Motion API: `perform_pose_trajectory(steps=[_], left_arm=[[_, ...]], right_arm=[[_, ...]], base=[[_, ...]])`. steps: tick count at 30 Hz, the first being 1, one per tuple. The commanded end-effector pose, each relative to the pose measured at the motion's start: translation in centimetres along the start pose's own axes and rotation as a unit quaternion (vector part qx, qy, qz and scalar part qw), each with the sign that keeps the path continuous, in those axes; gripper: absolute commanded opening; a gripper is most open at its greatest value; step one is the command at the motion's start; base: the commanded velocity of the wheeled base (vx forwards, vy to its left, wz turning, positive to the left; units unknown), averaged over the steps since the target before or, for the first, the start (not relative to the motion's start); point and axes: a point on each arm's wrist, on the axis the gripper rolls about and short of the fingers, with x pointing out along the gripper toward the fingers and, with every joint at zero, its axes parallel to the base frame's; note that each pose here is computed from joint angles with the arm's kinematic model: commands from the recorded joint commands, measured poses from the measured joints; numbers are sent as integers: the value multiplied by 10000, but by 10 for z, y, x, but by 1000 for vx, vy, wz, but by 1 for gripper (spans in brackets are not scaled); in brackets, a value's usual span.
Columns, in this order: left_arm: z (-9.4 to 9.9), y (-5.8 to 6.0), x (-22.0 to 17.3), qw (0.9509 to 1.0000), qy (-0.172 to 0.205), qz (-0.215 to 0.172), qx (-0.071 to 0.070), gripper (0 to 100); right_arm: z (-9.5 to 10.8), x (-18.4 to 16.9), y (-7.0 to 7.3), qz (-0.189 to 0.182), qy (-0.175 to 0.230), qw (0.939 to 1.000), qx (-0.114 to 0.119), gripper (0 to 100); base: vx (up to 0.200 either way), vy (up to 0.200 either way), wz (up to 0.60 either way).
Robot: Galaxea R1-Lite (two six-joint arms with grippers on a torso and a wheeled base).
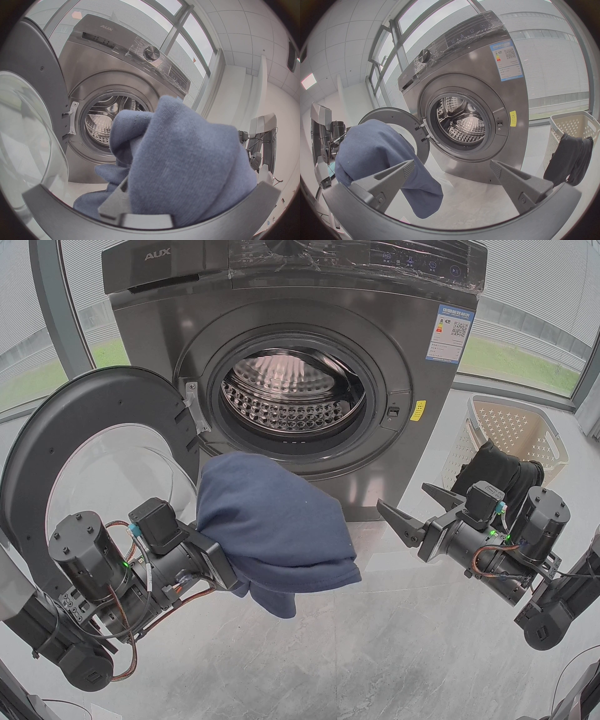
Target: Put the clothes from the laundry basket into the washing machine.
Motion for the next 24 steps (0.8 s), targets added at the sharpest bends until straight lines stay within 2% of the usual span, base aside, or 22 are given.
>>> perform_pose_trajectory(steps=[1, 6, 20, 24], left_arm=[[-4, 1, 1, 10000, 76, 9, -1, 0], [-6, 1, 1, 9999, 116, -1, 102, 0], [-14, -3, 2, 9995, 272, -69, 114, 0], [-15, -5, 2, 9995, 293, -104, 115, 0]], right_arm=[[-6, 2, 1, 17, 83, 10000, 9, 100], [-7, 1, 2, 45, 109, 9999, 13, 100], [-9, 1, 3, 48, 148, 9999, 23, 100], [-9, 1, 3, 56, 149, 9999, 24, 100]], base=[[200, 0, 0], [200, 0, 0], [200, 0, 0], [0, 0, 0]])
